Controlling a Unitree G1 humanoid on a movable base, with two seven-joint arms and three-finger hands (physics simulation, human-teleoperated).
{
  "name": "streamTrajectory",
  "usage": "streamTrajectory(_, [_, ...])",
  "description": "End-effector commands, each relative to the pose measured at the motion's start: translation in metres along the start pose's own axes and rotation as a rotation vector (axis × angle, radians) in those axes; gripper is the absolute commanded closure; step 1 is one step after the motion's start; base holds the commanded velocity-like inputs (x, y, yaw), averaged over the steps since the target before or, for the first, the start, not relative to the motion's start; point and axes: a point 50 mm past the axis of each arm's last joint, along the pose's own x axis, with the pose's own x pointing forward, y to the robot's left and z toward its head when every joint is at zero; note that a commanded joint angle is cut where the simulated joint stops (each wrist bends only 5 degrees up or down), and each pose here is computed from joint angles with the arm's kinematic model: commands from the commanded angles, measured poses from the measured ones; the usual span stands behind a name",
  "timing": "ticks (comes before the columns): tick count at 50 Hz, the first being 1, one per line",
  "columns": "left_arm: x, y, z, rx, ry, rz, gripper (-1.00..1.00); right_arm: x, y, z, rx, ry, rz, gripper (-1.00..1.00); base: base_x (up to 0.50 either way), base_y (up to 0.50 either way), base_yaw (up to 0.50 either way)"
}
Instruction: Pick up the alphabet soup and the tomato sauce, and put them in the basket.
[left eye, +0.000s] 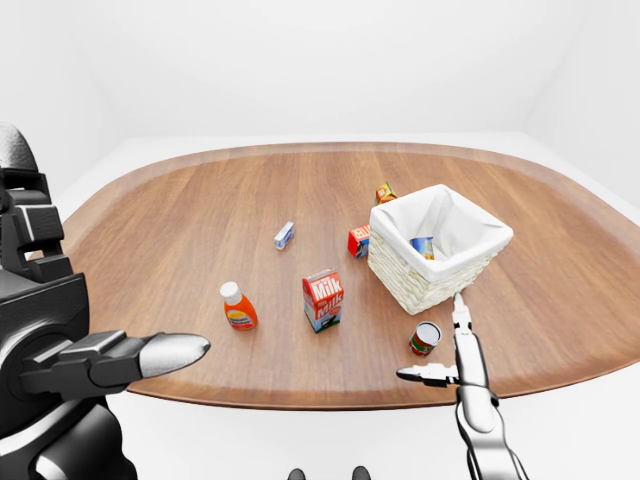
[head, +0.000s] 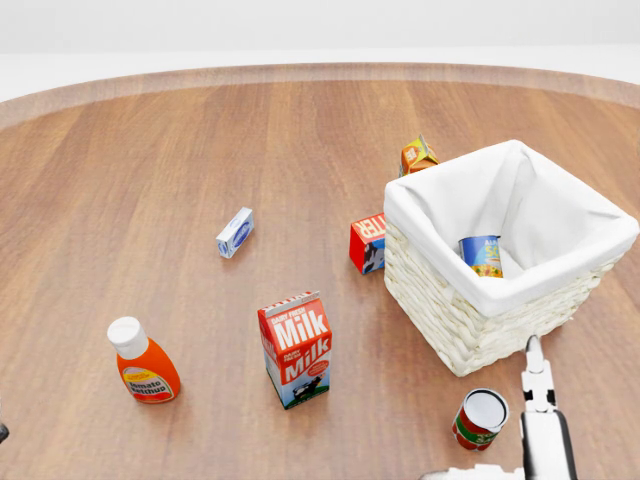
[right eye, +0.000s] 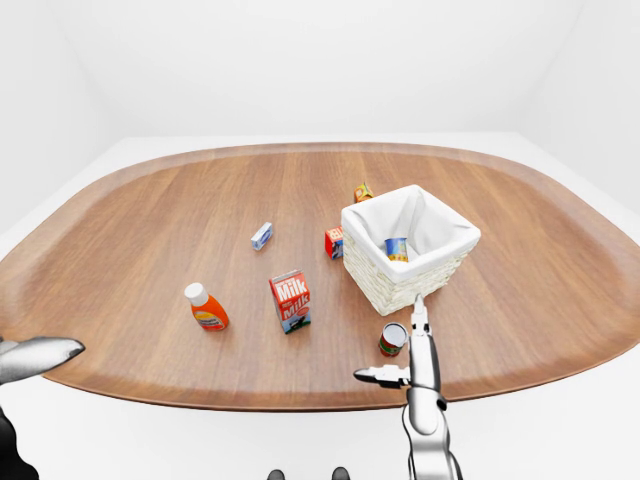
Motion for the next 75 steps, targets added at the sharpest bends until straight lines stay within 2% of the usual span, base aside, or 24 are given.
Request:
streamTrajectory(1, [0.0,0.0,-0.001,-0.003,0.004,0.001,-0.94,0.006,0.004,-0.014,0.0,0.063,-0.013,-1.0,0.0,0.0,0.0])
streamTrajectory(23, [0.001,0.002,0.0,0.001,-0.002,0.004,-0.93,0.028,0.011,-0.019,-0.011,0.107,-0.01,-1.0,0.0,0.0,0.0])
streamTrajectory(38, [0.0,0.002,-0.001,0.005,0.005,0.001,-0.93,0.029,0.004,-0.032,-0.008,0.166,-0.037,-1.0,0.0,0.0,0.0])
streamTrajectory(51, [0.0,0.002,0.001,0.008,-0.003,0.0,-0.94,0.035,0.013,-0.061,-0.055,0.332,-0.018,-1.0,0.0,0.0,0.0])
streamTrajectory(69, [-0.001,0.0,-0.003,0.017,0.018,-0.011,-0.94,0.039,0.017,-0.067,-0.061,0.384,0.0,-1.0,0.0,0.0,0.0])
streamTrajectory(75, [-0.002,0.0,-0.003,0.018,0.018,-0.015,-0.94,0.039,0.021,-0.076,-0.091,0.451,0.01,-1.0,0.0,0.0,0.0])
